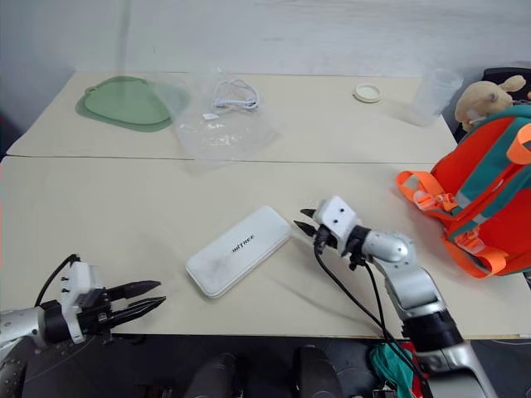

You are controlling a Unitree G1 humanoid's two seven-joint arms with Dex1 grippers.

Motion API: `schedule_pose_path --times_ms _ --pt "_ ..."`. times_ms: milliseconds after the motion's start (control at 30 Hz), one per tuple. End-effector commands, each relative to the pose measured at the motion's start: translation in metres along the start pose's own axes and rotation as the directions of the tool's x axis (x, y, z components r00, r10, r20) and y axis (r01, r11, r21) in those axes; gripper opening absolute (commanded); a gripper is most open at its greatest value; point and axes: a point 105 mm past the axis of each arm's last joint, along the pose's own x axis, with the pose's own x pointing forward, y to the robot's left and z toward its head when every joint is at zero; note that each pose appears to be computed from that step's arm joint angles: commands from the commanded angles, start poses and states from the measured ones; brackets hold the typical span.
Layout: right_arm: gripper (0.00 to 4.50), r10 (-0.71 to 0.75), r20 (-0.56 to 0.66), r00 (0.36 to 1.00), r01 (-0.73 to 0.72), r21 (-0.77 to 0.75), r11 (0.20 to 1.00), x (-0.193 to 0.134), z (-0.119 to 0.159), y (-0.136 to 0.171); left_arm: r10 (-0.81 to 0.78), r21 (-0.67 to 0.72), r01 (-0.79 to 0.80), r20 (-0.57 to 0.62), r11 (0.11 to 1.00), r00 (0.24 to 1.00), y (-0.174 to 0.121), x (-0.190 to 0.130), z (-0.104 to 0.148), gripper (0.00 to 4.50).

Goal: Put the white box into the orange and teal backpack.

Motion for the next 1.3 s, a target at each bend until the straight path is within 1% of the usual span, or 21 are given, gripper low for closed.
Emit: schedule_pose_path --times_ms 33,67,133,233,367,500,733,867,1033,1133,1200,1267,1300 --pt "0.00 0.043 0.005 0.999 -0.043 -0.020 0.999 0.014 0.000 0.003 0.021 0.025 -0.022 0.023 0.999 1.000 -0.002 0.013 0.005 0.16" --pt "0.00 0.053 0.000 0.999 -0.053 -0.024 0.998 0.016 -0.001 0.005 0.022 0.025 -0.023 0.025 0.999 0.999 -0.002 0.016 0.005 0.07" --pt "0.00 0.055 -0.006 0.998 -0.055 -0.024 0.998 0.018 -0.004 0.009 0.022 0.027 -0.022 0.029 0.999 0.999 -0.002 0.022 0.006 0.07" --pt "0.00 0.052 0.020 0.998 -0.052 -0.016 0.999 0.022 -0.005 0.015 0.041 0.028 -0.042 0.052 0.999 0.998 0.001 0.032 0.009 0.07" --pt "0.00 0.077 0.041 0.996 -0.077 0.008 0.997 0.019 -0.008 0.022 0.060 0.025 -0.062 0.083 0.998 0.995 0.007 0.040 0.016 0.07" --pt "0.00 0.112 0.042 0.993 -0.112 0.017 0.994 0.006 -0.009 0.025 0.052 0.033 -0.055 0.085 0.998 0.995 0.015 0.044 0.018 0.07" --pt "0.00 0.181 -0.015 0.983 -0.180 0.052 0.982 -0.032 -0.014 0.039 -0.050 0.076 0.046 0.053 0.996 0.997 0.025 0.076 0.017 0.07" --pt "0.00 0.178 -0.054 0.983 -0.173 0.074 0.982 -0.048 -0.016 0.045 -0.074 0.097 0.068 0.063 0.993 0.995 0.027 0.088 0.019 0.07" --pt "0.00 0.153 -0.118 0.981 -0.143 0.089 0.986 -0.063 -0.023 0.047 -0.082 0.096 0.076 0.061 0.992 0.995 0.032 0.092 0.022 0.07" --pt "0.00 0.136 -0.152 0.979 -0.123 0.088 0.988 -0.070 -0.029 0.045 -0.030 0.010 0.029 0.072 1.000 0.997 0.044 0.082 0.026 0.64" --pt "0.00 0.117 -0.167 0.979 -0.104 0.087 0.991 -0.074 -0.032 0.042 0.013 -0.037 -0.011 0.045 0.999 0.999 0.053 0.071 0.026 1.18" --pt "0.00 0.114 -0.173 0.978 -0.101 0.083 0.991 -0.076 -0.033 0.040 0.056 -0.110 -0.058 -0.024 0.992 0.998 0.064 0.061 0.021 1.77" --pt "0.00 0.109 -0.182 0.977 -0.096 0.080 0.992 -0.078 -0.034 0.038 0.051 -0.195 -0.062 -0.062 0.979 0.997 0.068 0.055 0.020 2.09"
